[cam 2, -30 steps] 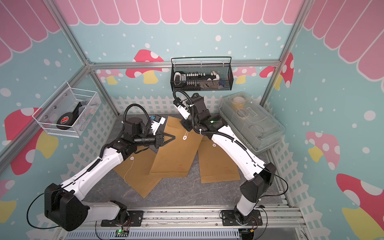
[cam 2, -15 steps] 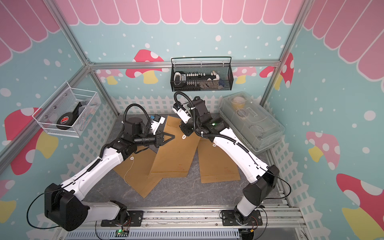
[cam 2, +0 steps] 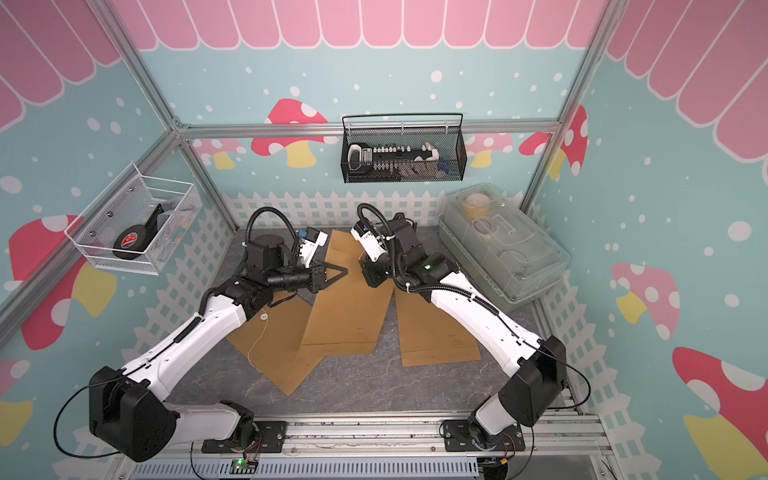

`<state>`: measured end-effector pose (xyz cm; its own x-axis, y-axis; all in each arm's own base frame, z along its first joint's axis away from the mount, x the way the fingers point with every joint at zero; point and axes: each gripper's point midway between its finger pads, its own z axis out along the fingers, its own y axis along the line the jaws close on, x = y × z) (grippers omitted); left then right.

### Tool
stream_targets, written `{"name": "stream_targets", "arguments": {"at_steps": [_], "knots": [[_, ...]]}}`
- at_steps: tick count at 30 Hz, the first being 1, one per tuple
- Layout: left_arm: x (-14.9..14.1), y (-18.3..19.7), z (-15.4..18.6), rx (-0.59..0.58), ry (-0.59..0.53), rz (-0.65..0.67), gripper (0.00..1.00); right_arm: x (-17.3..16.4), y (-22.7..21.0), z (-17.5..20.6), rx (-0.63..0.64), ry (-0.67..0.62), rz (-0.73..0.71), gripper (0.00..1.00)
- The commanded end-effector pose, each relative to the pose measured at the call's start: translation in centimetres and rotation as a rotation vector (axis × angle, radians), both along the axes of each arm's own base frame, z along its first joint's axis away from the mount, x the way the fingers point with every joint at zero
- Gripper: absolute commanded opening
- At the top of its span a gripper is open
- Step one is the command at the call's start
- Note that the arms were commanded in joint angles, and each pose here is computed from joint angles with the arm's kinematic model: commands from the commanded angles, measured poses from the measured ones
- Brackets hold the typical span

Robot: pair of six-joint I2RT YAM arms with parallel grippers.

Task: Close the mouth of the file bag
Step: Close the file bag.

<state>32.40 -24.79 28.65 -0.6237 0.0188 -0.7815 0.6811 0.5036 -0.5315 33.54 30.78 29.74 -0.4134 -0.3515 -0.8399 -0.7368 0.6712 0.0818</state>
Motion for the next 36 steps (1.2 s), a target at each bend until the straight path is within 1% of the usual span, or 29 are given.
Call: {"name": "stream_targets", "arguments": {"at_steps": [1, 14, 21, 26, 31, 36], "knots": [[0.6, 0.2, 0.7, -0.011, -0.024, 0.019, 0.0, -0.2, 0.2, 0.8, 0.102, -0.004, -0.031, 0.0], [0.6, 0.3, 1.2, -0.018, -0.03, 0.019, 0.0, -0.1, -0.7, -2.0, 0.165, 0.046, -0.055, 0.0], [0.5, 0.3, 1.3, -0.021, -0.03, 0.017, 0.0, 0.1, -1.6, -2.9, 0.179, 0.045, -0.072, 0.0], [0.6, 0.2, 1.3, -0.024, -0.026, 0.014, 0.0, 0.5, -1.6, -3.4, 0.222, 0.033, -0.084, 0.05], [0.5, 0.1, 1.5, -0.029, -0.026, 0.009, 0.0, 1.0, -1.7, -3.3, 0.264, -0.01, -0.102, 0.07], [0.5, 0.0, 1.6, -0.032, -0.023, 0.005, 0.0, 1.4, -1.5, -3.7, 0.264, -0.014, -0.102, 0.11]]}}
